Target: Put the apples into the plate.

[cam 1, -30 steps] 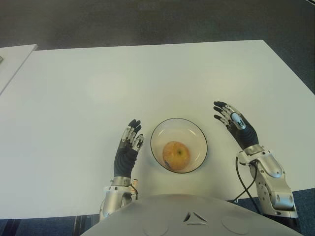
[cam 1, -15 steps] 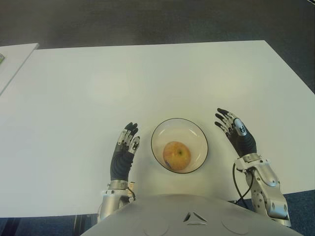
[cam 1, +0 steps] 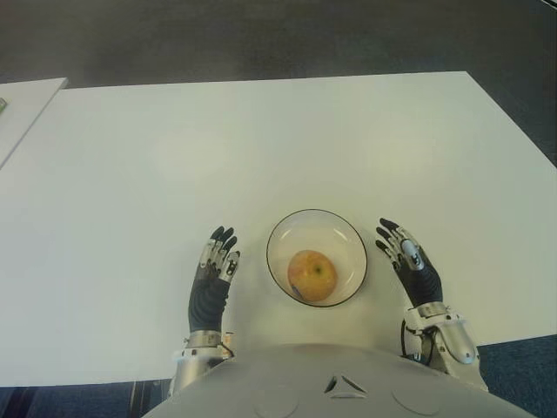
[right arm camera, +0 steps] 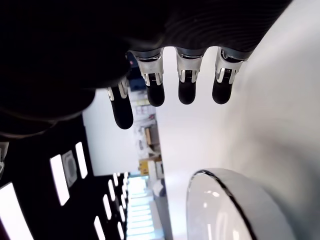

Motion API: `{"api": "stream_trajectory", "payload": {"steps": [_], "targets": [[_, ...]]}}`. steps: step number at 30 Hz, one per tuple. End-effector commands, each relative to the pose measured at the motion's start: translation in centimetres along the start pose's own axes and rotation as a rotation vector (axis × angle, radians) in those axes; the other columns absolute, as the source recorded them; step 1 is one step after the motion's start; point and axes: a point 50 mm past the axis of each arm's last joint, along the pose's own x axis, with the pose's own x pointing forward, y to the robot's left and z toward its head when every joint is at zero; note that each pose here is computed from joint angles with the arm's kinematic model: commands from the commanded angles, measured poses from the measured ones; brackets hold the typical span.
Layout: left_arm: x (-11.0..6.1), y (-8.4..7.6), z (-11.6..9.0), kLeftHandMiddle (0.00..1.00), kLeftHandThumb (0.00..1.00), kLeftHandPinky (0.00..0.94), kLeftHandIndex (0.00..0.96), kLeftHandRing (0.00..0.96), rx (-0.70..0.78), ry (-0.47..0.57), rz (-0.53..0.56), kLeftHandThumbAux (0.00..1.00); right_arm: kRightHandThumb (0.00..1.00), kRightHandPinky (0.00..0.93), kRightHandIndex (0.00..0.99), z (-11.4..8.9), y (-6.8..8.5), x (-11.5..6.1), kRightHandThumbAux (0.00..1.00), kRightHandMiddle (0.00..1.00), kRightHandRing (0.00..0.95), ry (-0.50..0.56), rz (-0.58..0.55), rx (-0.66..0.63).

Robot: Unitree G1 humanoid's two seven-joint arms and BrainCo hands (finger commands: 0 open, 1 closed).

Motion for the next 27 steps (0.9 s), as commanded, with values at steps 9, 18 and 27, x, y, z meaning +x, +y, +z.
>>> {"api": "stream_trajectory", "payload": {"steps": [9, 18, 27], "targets": [[-0.1, 0.1, -1.7, 0.085, 0.16, 0.103, 0.074, 0.079, 0.141, 0.056, 0.068, 0.599, 0.246, 0.122, 0.159, -2.1, 0.2, -0.2, 0.399, 0.131, 0.094, 0.025, -0.03, 0.039], [2.1, 0.8, -5.1, 0.062, 0.127, 0.098, 0.061, 0.059, 0.13, 0.079, 0.036, 0.612, 0.252, 0.121, 0.109, -2.6, 0.7, -0.2, 0.424, 0.14, 0.101, -0.034, -0.021, 0.084], [2.3, 0.8, -5.2, 0.09, 0.127, 0.155, 0.08, 0.09, 0.064, 0.018, 0.021, 0.625, 0.238, 0.104, 0.091, -3.1, 0.8, 0.0, 0.488, 0.143, 0.1, -0.046, -0.029, 0.104]]}}
